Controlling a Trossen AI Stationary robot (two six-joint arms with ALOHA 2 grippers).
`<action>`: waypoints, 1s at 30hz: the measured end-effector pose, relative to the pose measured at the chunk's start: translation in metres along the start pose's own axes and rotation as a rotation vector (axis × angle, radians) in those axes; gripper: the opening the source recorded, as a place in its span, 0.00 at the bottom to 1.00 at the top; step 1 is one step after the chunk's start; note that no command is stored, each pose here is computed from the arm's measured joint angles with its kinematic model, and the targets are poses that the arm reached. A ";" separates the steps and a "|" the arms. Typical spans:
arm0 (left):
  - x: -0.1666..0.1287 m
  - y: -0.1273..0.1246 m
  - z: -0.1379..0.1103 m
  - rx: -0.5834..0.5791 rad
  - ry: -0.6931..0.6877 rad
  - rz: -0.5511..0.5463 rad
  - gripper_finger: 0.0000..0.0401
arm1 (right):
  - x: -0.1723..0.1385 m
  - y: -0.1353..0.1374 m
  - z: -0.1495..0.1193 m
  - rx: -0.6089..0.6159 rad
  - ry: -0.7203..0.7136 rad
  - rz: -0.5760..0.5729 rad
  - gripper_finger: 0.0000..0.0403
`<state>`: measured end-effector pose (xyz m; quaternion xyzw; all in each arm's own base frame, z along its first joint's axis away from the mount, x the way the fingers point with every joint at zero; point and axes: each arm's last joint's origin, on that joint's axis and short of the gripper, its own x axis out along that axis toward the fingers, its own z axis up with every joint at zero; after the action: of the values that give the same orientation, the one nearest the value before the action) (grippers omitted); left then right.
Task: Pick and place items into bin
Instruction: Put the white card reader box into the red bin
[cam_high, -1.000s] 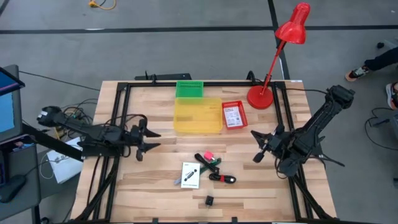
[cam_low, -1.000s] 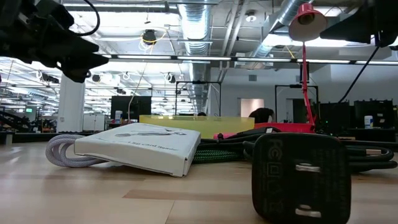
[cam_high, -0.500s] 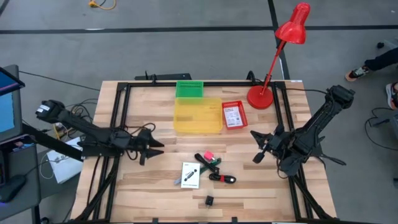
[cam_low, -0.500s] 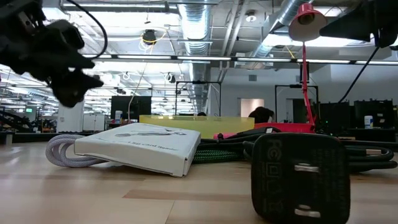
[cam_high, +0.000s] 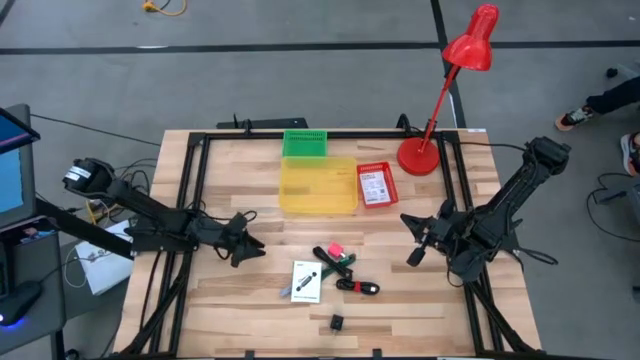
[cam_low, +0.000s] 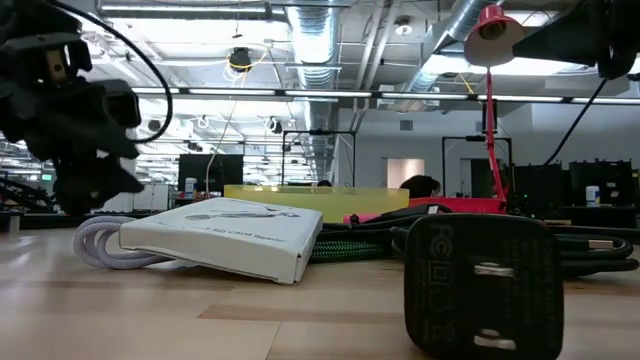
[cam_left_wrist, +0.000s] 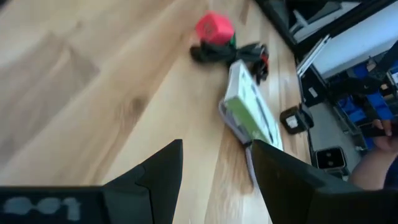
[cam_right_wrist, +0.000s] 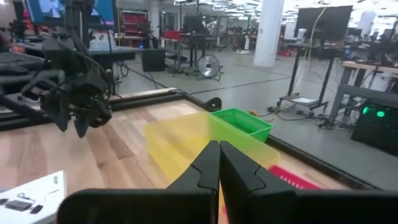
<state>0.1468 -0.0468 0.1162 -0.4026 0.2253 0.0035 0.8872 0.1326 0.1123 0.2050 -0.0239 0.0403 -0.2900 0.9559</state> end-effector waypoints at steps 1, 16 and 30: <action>0.001 0.001 -0.001 -0.018 0.016 0.001 0.46 | 0.000 0.000 0.000 0.000 0.004 0.009 0.00; 0.059 -0.009 -0.001 -0.075 0.216 0.115 0.46 | 0.000 0.001 0.000 0.012 0.013 0.031 0.00; 0.075 -0.015 0.008 0.005 0.233 0.089 0.46 | 0.000 0.003 0.000 0.014 0.045 0.100 0.00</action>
<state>0.2202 -0.0644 0.1012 -0.3874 0.3445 -0.0043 0.8551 0.1343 0.1152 0.2043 -0.0088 0.0610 -0.2424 0.9682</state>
